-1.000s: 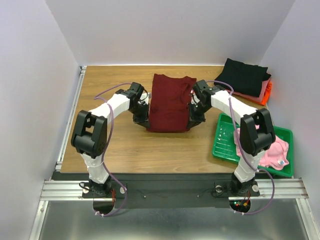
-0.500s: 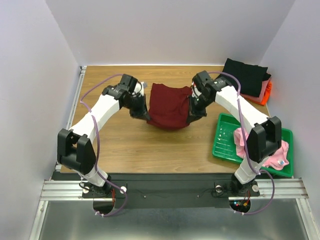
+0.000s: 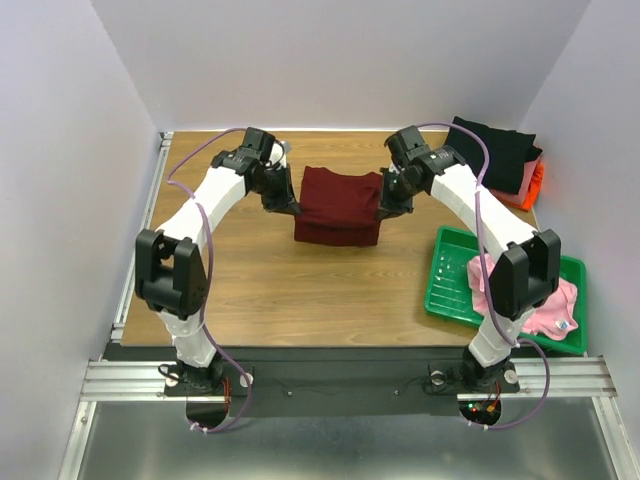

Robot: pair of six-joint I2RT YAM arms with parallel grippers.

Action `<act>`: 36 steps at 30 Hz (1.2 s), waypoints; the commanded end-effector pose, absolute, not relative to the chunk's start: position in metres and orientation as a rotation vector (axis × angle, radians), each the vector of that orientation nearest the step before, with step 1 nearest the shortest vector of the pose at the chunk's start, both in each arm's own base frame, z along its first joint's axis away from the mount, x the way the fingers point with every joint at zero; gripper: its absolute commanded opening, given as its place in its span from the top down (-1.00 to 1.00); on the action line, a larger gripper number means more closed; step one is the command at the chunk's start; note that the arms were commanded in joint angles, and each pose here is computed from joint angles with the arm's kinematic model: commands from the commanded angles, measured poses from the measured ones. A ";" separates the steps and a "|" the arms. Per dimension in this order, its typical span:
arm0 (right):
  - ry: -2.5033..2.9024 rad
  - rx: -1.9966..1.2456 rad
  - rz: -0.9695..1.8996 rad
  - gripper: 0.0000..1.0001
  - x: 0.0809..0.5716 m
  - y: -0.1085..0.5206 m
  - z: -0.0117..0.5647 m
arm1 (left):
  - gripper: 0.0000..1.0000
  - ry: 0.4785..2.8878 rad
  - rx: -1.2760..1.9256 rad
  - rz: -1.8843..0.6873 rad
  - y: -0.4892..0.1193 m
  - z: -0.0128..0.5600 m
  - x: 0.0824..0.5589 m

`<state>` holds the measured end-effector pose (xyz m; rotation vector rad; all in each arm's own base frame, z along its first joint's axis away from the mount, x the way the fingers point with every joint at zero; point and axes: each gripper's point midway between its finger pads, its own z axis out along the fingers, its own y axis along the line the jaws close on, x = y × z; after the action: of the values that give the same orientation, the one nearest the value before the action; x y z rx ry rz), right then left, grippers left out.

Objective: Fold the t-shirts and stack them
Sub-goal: Fold the tshirt

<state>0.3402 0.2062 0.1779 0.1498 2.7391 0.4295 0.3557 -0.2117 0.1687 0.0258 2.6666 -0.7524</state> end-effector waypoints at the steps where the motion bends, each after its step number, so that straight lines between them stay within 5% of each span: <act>1: 2.602 0.250 0.372 0.99 0.384 0.187 0.190 | 1.00 2.575 0.086 -0.752 -0.216 0.187 0.383; 36: 2.489 0.358 0.376 0.99 0.512 0.163 0.148 | 1.00 2.486 0.085 -0.830 -0.231 0.160 0.512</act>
<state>0.4856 0.1707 0.1267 0.3669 2.5905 0.3706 0.4926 -0.2398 0.1322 0.0686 2.5792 -0.8270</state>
